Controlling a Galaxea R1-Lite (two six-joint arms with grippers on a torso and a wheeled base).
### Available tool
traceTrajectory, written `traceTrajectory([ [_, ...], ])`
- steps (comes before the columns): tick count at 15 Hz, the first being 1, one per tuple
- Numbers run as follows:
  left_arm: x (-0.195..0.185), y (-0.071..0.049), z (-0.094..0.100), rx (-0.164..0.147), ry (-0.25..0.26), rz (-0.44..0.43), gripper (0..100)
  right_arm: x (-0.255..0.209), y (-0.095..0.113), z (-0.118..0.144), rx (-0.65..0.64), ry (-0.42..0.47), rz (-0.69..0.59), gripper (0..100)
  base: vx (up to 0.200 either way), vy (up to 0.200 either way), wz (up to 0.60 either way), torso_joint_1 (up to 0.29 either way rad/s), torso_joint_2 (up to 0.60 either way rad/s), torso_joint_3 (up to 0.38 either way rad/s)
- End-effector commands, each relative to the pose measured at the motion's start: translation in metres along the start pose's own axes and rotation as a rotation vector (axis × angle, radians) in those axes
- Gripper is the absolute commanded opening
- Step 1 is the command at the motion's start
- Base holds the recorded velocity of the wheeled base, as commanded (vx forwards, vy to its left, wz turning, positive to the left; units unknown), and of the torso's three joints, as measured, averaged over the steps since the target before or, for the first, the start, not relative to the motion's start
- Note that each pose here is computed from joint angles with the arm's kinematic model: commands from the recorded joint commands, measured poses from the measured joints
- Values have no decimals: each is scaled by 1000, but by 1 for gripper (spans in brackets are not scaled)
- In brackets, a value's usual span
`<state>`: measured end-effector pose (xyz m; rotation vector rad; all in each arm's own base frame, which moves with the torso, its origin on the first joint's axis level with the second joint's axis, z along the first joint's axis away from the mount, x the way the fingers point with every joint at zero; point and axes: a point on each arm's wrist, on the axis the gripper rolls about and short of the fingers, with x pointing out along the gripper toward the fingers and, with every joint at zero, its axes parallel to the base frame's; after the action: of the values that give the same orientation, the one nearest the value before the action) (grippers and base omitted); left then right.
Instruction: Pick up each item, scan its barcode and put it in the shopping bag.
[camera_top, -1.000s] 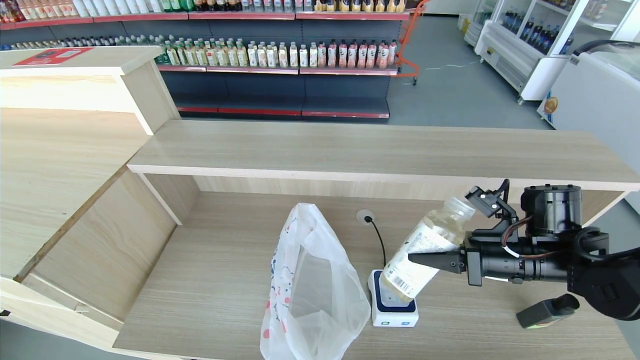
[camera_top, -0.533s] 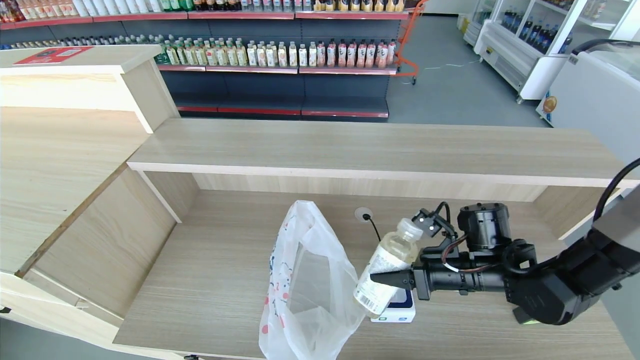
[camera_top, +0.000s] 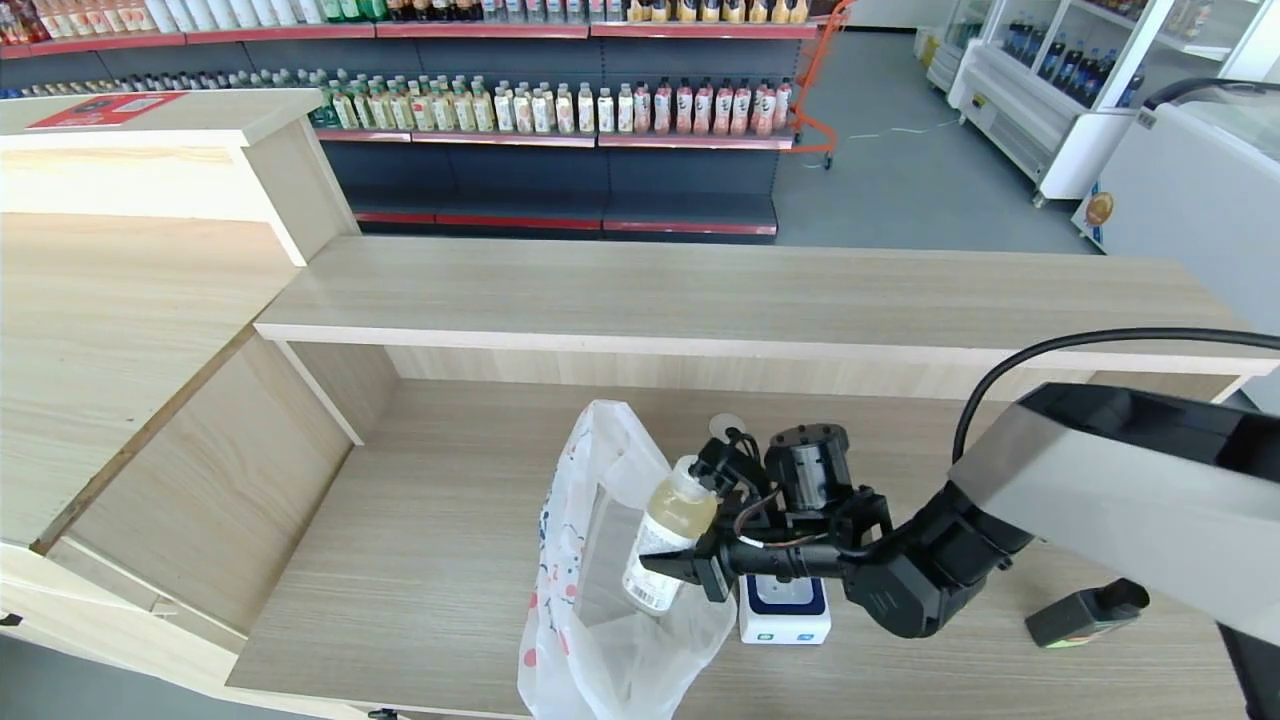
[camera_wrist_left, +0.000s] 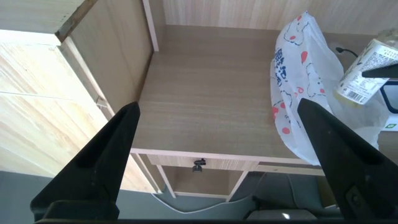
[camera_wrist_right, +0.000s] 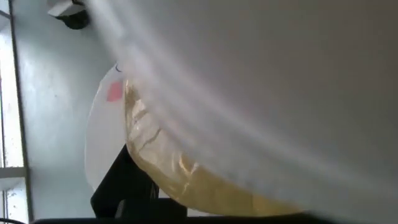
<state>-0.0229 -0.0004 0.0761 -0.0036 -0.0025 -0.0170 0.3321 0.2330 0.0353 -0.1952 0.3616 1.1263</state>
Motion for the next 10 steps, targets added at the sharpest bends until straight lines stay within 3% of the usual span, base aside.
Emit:
traceTrajectory([
  [1,0,0,0,-1,-1,0,100,33,0,-24,-101,27,29,0,0,0,0,0,0,0],
  [5,0,0,0,1,-1,0,100,56,-8,-44,-272,11,28,0,0,0,0,0,0,0],
  [10,0,0,0,1,-1,0,100,77,-4,-49,-328,-25,43,0,0,0,0,0,0,0],
])
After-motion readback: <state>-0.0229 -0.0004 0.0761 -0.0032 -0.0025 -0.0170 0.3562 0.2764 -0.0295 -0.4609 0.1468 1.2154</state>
